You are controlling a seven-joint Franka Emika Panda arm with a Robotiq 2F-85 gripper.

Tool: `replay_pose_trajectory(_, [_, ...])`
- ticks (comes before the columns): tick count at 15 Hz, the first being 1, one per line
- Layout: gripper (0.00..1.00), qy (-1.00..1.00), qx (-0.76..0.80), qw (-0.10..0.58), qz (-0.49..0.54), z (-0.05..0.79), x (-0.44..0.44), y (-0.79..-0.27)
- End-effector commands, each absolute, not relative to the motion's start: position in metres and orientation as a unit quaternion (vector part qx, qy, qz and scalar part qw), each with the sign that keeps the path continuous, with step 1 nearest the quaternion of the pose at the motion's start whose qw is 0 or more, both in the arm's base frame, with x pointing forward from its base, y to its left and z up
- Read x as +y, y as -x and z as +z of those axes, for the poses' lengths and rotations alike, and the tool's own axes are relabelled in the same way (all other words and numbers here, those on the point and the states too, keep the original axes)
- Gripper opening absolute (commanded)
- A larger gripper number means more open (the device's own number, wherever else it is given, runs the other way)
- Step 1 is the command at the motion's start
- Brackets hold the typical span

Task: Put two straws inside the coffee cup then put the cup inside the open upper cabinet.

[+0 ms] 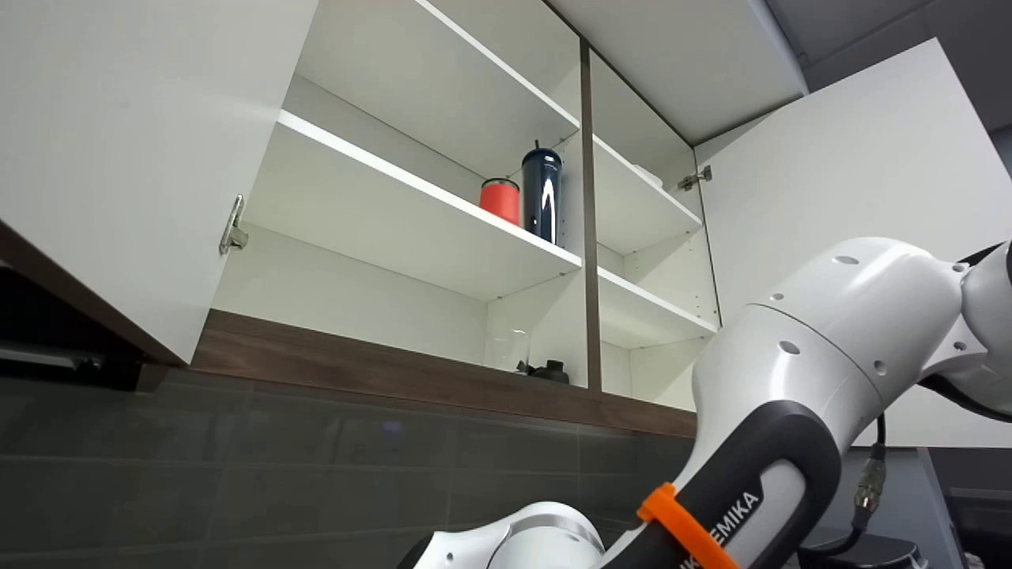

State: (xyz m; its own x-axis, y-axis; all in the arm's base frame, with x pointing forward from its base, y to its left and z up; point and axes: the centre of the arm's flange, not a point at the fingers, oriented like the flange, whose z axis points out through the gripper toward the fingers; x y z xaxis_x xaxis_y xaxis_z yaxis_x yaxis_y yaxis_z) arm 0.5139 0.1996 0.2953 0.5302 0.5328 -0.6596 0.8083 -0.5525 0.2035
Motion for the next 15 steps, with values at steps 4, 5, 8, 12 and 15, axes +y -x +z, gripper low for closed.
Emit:
replay_pose_trajectory(4, [1.0, -0.906, 0.355, 0.141, -0.18, 0.282, 0.22, -0.509])
replay_pose_trajectory(5, [1.0, -0.914, 0.35, 0.132, -0.157, 0.28, 0.224, -0.51])
replay_pose_trajectory(8, [1.0, -0.908, 0.358, 0.143, -0.168, 0.283, 0.228, -0.522])
replay_pose_trajectory(12, [1.0, -0.918, 0.334, 0.134, -0.164, 0.28, 0.23, -0.526])
replay_pose_trajectory(15, [1.0, -0.938, 0.312, 0.115, -0.104, 0.271, 0.238, -0.53])
